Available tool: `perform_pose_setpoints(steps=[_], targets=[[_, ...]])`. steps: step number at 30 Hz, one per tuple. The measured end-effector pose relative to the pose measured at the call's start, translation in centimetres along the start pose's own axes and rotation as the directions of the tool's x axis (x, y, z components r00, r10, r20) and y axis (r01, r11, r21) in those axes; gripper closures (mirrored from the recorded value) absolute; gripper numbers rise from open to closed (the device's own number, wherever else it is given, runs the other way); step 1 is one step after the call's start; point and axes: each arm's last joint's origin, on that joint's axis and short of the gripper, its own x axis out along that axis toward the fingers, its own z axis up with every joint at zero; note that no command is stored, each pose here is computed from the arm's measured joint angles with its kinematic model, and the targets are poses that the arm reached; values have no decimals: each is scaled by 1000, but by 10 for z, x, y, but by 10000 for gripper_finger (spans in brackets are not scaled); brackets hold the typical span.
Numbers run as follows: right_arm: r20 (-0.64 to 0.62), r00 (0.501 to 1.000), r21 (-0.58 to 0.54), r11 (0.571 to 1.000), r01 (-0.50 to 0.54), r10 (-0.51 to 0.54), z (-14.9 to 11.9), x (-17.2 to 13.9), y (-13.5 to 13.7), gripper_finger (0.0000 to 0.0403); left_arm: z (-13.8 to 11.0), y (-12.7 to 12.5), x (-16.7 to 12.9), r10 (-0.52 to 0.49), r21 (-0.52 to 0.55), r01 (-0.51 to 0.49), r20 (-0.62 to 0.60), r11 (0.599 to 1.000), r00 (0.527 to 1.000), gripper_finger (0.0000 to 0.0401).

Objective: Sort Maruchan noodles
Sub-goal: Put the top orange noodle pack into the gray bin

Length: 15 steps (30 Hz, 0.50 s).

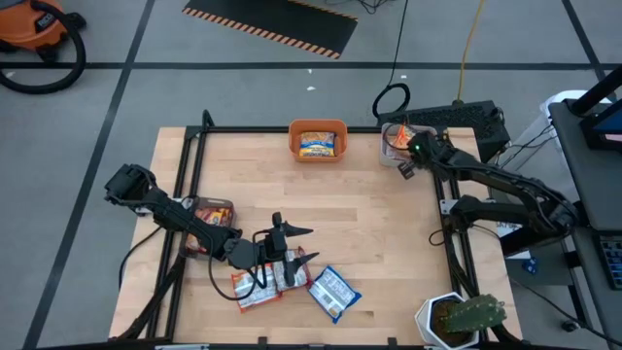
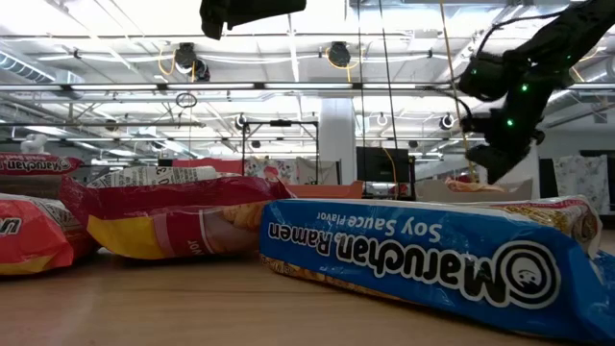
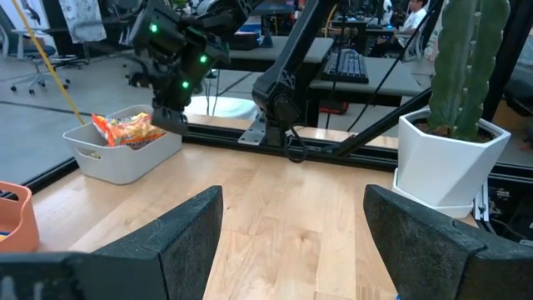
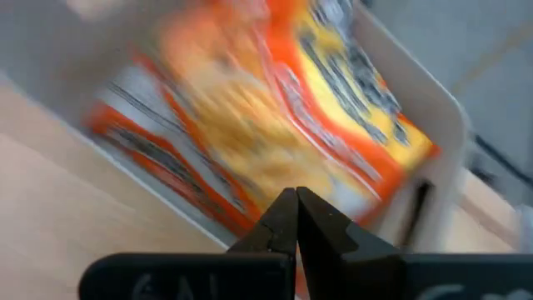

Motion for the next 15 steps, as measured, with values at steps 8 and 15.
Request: perform_pose_setpoints(steps=[8, 15], targets=[[109, 985, 196, 969, -152, 133, 11, 0, 4, 390, 0, 0, 0, 0, 0, 0, 0, 1000, 1000, 105], [54, 994, 182, 977, -107, 98, 12, 17, 11, 349, 0, 1, 1, 4, 1, -4, 0, 1000, 1000, 105]])
